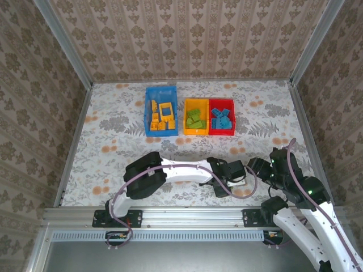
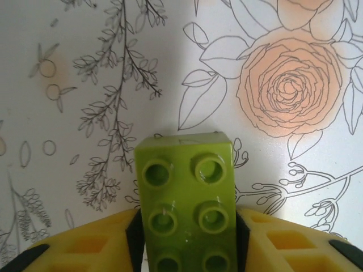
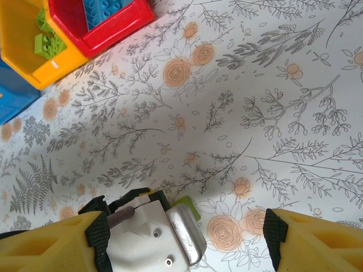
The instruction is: Sort the legos into containers by color
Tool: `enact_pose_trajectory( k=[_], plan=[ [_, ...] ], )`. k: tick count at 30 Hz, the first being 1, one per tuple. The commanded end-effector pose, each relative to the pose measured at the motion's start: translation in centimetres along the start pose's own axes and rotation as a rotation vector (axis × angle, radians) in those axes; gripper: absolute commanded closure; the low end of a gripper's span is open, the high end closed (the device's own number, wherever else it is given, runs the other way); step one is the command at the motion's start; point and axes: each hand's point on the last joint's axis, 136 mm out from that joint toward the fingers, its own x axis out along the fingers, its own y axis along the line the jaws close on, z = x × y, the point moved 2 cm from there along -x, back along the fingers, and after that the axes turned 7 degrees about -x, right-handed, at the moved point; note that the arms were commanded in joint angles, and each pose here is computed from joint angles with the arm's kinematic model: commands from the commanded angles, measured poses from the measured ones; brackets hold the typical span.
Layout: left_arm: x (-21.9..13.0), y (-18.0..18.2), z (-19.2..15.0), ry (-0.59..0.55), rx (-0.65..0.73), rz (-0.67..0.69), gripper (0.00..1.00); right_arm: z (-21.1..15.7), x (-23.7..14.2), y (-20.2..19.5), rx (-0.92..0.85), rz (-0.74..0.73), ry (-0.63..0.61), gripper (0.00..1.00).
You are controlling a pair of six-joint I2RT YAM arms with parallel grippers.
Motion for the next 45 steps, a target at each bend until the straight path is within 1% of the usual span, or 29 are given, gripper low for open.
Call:
enact_pose_trajectory(
  k=[1, 6, 10, 12, 15, 18, 21, 26, 30, 33, 35, 37, 39, 45],
  plan=[
    [1.4, -0.8, -1.2, 0.064, 0.018, -0.020, 0.55, 0.8, -0.8, 1.3, 0.015, 0.066, -0.025, 0.25],
    [1.9, -0.7, -1.5, 0.071, 0.006, -0.019, 0.57, 0.8, -0.5, 1.4, 0.012, 0.071, -0.023, 0.25],
    [2.0, -0.6, -1.4, 0.066, -0.013, -0.017, 0.70, 0.9, -0.3, 1.6, 0.013, 0.076, -0.023, 0.25],
    [1.6, -0.2, -1.1, 0.043, -0.037, -0.006, 0.74, 1.0, -0.3, 1.6, 0.011, 0.077, -0.025, 0.25],
    [-0.3, 1.0, -0.5, -0.024, -0.105, 0.009, 0.75, 1.3, -0.3, 1.9, -0.004, 0.082, -0.031, 0.25],
    [-3.1, 2.7, 0.1, -0.101, -0.184, 0.032, 0.75, 1.6, 0.2, 2.5, -0.024, 0.086, -0.018, 0.25],
    [-5.9, 4.7, 0.1, -0.164, -0.262, 0.046, 0.75, 2.2, 1.0, 3.8, -0.041, 0.125, -0.003, 0.26],
    [-9.9, 9.3, -1.0, -0.248, -0.441, 0.058, 0.75, 3.6, 2.5, 7.1, -0.077, 0.219, 0.036, 0.27],
    [-13.1, 15.1, -2.2, -0.312, -0.648, 0.073, 0.75, 5.2, 3.5, 10.0, -0.091, 0.309, 0.038, 0.28],
    [-14.8, 19.4, -2.5, -0.347, -0.804, 0.081, 0.74, 6.2, 4.4, 11.5, -0.105, 0.329, 0.032, 0.29],
    [-15.5, 22.0, -2.1, -0.371, -0.884, 0.083, 0.74, 6.8, 4.8, 12.4, -0.118, 0.338, 0.019, 0.29],
    [-15.9, 24.2, -1.4, -0.389, -0.943, 0.115, 0.74, 7.3, 5.3, 13.2, -0.126, 0.340, 0.006, 0.29],
    [-15.7, 26.1, -0.5, -0.383, -0.986, 0.140, 0.74, 7.7, 5.8, 13.8, -0.127, 0.341, -0.002, 0.29],
    [-12.4, 31.3, 2.0, -0.337, -1.114, 0.119, 0.74, 8.8, 6.3, 15.0, -0.136, 0.354, -0.026, 0.30]
  ],
)
